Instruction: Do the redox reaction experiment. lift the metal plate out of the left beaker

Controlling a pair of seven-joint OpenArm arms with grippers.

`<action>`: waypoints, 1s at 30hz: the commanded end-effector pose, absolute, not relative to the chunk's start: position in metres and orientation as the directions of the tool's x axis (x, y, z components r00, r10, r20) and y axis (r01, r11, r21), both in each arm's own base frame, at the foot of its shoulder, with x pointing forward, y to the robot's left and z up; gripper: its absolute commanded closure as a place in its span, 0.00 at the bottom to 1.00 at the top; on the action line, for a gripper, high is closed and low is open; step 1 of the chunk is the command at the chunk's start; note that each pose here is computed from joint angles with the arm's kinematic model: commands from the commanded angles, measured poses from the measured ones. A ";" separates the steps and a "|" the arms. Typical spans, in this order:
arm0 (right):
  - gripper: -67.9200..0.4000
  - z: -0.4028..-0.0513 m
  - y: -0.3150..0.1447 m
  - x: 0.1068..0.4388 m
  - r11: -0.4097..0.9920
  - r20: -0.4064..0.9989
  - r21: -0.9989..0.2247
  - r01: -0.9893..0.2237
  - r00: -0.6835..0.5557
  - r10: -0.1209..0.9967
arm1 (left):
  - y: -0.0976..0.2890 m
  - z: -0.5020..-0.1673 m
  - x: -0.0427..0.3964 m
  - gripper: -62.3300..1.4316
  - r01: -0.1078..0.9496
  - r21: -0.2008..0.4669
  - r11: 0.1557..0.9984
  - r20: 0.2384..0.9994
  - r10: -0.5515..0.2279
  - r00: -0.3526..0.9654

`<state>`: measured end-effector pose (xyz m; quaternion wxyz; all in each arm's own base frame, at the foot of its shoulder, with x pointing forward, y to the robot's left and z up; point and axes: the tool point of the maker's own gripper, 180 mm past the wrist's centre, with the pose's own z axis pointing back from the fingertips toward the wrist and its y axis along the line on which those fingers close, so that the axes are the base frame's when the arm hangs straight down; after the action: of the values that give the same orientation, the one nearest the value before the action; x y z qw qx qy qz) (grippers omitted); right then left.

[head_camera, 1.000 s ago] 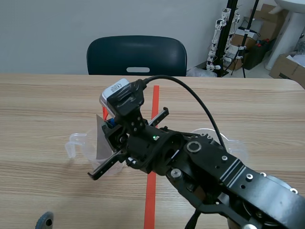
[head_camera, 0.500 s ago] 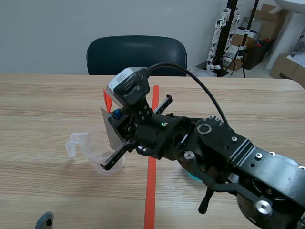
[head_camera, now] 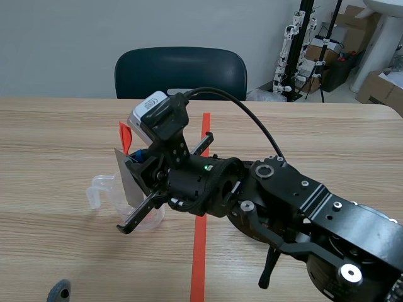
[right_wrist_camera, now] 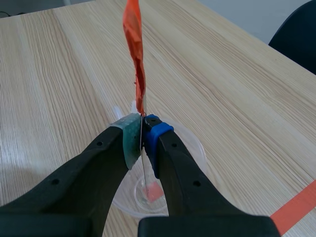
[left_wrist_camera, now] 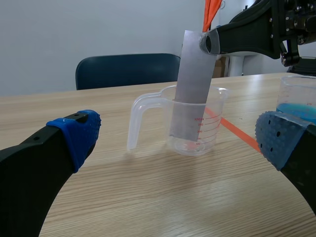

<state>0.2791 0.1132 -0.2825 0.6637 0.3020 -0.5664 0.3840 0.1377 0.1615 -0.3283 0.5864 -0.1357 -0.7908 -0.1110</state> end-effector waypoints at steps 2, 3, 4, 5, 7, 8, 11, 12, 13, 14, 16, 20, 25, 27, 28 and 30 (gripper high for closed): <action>0.98 -0.273 0.109 0.286 0.522 0.987 -0.059 -0.851 0.029 0.159 | 0.164 -0.318 0.138 0.00 0.335 0.019 0.942 0.939 0.098 -0.329; 0.98 -0.273 0.108 0.286 0.520 0.986 -0.063 -0.852 0.026 0.162 | 0.164 -0.318 0.138 0.00 0.335 0.019 0.942 0.939 0.098 -0.329; 0.98 -0.274 0.108 0.285 0.507 0.986 -0.066 -0.859 0.023 0.168 | 0.164 -0.318 0.138 0.00 0.335 0.019 0.942 0.939 0.098 -0.329; 0.99 -0.273 0.108 0.284 0.495 0.985 -0.068 -0.866 0.020 0.169 | 0.164 -0.318 0.138 0.00 0.335 0.019 0.942 0.939 0.098 -0.329; 0.98 -0.272 0.107 0.286 0.487 0.984 -0.078 -0.870 0.011 0.177 | 0.164 -0.318 0.138 0.00 0.335 0.019 0.942 0.939 0.098 -0.329; 0.98 -0.272 0.106 0.286 0.484 0.983 -0.085 -0.871 0.006 0.183 | 0.164 -0.318 0.138 0.00 0.335 0.019 0.942 0.939 0.098 -0.329; 0.98 -0.268 0.102 0.290 0.483 0.985 -0.076 -0.872 0.010 0.174 | 0.164 -0.318 0.138 0.00 0.335 0.019 0.942 0.939 0.098 -0.329; 0.98 -0.265 0.101 0.292 0.483 0.986 -0.073 -0.873 0.009 0.167 | 0.164 -0.318 0.138 0.00 0.335 0.019 0.942 0.939 0.098 -0.329; 0.98 -0.261 0.100 0.293 0.481 0.987 -0.076 -0.873 0.003 0.162 | 0.164 -0.318 0.138 0.00 0.335 0.019 0.942 0.939 0.098 -0.329; 0.98 -0.257 0.099 0.295 0.481 0.988 -0.082 -0.873 -0.006 0.157 | 0.164 -0.318 0.138 0.00 0.335 0.019 0.942 0.939 0.098 -0.329; 0.98 -0.247 0.099 0.297 0.477 0.988 -0.093 -0.874 -0.024 0.150 | 0.164 -0.318 0.138 0.00 0.335 0.019 0.942 0.939 0.098 -0.329; 0.98 -0.232 0.104 0.293 0.430 0.991 -0.079 -0.899 -0.023 0.133 | 0.164 -0.318 0.138 0.00 0.335 0.019 0.942 0.939 0.098 -0.329; 0.99 -0.228 0.109 0.289 0.398 0.988 -0.069 -0.915 -0.008 0.153 | 0.164 -0.318 0.138 0.00 0.335 0.019 0.942 0.939 0.098 -0.329; 0.98 -0.228 0.110 0.285 0.374 0.987 -0.065 -0.925 -0.006 0.158 | 0.164 -0.318 0.138 0.00 0.335 0.019 0.942 0.939 0.098 -0.329; 0.99 -0.227 0.109 0.285 0.366 0.987 -0.063 -0.929 -0.003 0.163 | 0.164 -0.318 0.138 0.00 0.335 0.019 0.942 0.939 0.098 -0.329; 0.98 -0.227 0.109 0.284 0.356 0.984 -0.062 -0.933 0.001 0.176 | 0.164 -0.318 0.138 0.00 0.335 0.019 0.942 0.939 0.098 -0.329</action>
<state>0.2785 0.1079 -0.2469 0.6354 0.3460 -0.5247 0.4485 0.1376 0.1615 -0.3283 0.5864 -0.1357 -0.7908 -0.1108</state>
